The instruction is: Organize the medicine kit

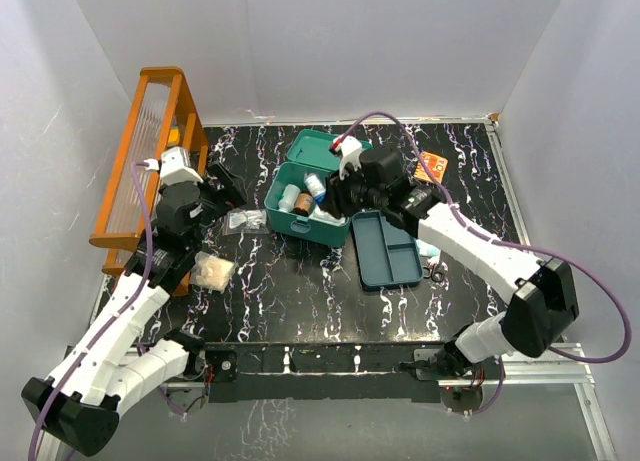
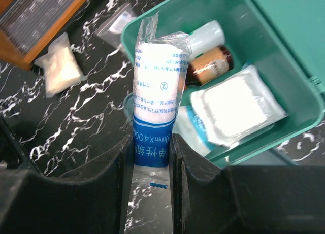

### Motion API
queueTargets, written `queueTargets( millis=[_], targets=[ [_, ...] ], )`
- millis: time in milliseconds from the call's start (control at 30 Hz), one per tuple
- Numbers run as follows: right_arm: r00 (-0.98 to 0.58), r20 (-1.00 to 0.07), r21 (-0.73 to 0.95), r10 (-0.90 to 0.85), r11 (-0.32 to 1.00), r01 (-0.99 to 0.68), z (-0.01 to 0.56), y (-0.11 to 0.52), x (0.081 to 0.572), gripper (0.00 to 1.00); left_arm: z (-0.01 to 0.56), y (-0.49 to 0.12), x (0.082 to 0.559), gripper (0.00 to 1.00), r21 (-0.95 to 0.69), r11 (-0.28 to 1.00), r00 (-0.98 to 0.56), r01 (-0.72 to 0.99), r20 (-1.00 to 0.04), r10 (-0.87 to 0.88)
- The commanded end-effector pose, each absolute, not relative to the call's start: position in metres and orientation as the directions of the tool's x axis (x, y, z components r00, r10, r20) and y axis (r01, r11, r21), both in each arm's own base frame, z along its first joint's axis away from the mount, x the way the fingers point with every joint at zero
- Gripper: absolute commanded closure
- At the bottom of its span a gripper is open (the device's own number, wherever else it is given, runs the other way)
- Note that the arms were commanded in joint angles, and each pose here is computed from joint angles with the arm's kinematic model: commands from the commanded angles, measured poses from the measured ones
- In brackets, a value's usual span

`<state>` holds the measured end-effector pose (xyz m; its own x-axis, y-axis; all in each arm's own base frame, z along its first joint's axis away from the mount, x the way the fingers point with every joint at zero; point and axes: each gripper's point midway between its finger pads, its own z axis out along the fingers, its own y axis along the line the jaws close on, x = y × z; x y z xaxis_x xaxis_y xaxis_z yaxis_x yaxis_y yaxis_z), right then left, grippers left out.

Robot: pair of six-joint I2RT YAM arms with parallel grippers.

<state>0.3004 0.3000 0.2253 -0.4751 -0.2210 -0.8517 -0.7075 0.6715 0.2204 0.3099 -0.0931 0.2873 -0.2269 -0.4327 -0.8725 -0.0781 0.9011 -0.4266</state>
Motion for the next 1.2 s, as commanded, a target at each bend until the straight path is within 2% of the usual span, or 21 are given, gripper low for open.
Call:
queueTargets(
  millis=[0, 267, 500, 700, 900, 1167],
  targets=[
    [-0.35, -0.911, 0.168, -0.218, 0.578, -0.799, 0.261, 0.312, 0.328, 0.71, 0.275, -0.104, 0.305, 0.08, -0.455, 0.89, -0.279, -0.035, -0.851, -0.445],
    [-0.369, -0.837, 0.223, -0.405, 0.363, -0.905, 0.212, 0.341, 0.34, 0.69, 0.242, -0.124, 0.302, 0.08, -0.458, 0.889, -0.408, 0.002, -0.812, -0.418],
    [-0.392, -0.772, 0.25, -0.501, 0.327, -0.911, 0.172, 0.355, 0.362, 0.69, 0.21, -0.132, 0.308, 0.08, -0.409, 0.912, -0.517, -0.027, -0.775, -0.363],
    [-0.427, -0.712, 0.33, -0.557, 0.272, -0.904, 0.149, 0.363, 0.359, 0.67, 0.189, -0.138, 0.315, 0.11, -0.388, 0.92, -0.572, -0.046, -0.745, -0.343],
    [-0.432, -0.69, 0.357, -0.581, 0.246, -0.901, 0.135, 0.366, 0.359, 0.66, 0.178, -0.138, 0.32, 0.18, -0.372, 0.926, -0.585, -0.056, -0.74, -0.332],
    [-0.462, -0.651, 0.418, -0.602, 0.224, -0.881, 0.119, 0.371, 0.354, 0.65, 0.174, -0.138, 0.325, 0.18, -0.366, 0.928, -0.581, -0.066, -0.742, -0.334]
  ],
)
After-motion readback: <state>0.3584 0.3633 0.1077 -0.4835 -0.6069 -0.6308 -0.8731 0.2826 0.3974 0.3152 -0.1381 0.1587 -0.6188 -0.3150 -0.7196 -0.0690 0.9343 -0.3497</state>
